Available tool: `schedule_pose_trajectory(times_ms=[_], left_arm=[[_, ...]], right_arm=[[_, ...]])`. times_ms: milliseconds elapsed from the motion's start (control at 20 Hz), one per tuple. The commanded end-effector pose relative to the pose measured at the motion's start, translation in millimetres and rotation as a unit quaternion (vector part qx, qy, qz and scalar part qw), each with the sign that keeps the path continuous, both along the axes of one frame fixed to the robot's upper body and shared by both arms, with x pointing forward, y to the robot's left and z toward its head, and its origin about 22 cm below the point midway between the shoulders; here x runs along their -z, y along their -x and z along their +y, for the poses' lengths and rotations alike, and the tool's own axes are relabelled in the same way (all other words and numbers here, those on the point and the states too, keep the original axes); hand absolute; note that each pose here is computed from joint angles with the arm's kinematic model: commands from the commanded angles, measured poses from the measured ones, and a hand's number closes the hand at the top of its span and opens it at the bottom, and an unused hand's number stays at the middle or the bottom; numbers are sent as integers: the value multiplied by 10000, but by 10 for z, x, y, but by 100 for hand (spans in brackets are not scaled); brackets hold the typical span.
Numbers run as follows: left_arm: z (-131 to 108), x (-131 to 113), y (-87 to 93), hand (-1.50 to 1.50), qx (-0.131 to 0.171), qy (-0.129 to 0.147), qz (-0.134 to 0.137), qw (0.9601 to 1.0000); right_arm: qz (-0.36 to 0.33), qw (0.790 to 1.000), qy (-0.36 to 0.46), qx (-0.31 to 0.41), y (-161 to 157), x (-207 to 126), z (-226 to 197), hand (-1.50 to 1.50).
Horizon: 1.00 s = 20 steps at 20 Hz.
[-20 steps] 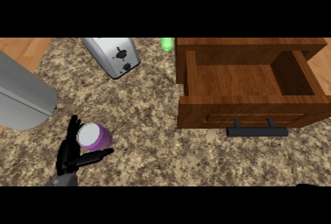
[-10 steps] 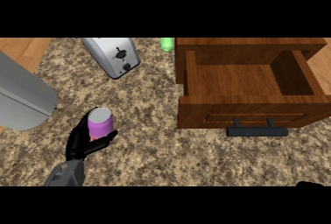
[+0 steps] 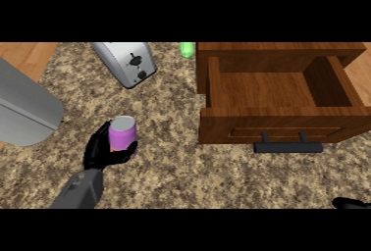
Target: Pick up the can, place it into the drawer and close the drawer
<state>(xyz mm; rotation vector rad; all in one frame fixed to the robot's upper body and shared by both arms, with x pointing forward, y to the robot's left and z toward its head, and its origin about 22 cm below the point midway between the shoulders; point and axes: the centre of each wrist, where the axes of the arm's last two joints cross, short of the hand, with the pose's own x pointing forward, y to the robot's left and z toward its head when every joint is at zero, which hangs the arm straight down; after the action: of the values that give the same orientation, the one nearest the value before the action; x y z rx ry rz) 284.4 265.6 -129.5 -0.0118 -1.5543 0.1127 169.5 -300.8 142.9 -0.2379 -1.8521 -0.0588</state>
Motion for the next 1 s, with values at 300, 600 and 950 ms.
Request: schedule_pose_trajectory(times_ms=[300, 600, 950], left_arm=[[-466, -221, -437, 150, 52, 183, -291, 9994], [-537, -658, -851, 150, 311, 321, -433, 9981], [-1063, -1327, -1150, 150, 807, -149, -738, 9939]], right_arm=[[-152, 9999, 51, -6, 115, -57, 76, -150], [-148, 9998, 74, 100, 125, -66, 42, -150], [-82, 9998, 159, 107, -117, 46, 45, -150]])
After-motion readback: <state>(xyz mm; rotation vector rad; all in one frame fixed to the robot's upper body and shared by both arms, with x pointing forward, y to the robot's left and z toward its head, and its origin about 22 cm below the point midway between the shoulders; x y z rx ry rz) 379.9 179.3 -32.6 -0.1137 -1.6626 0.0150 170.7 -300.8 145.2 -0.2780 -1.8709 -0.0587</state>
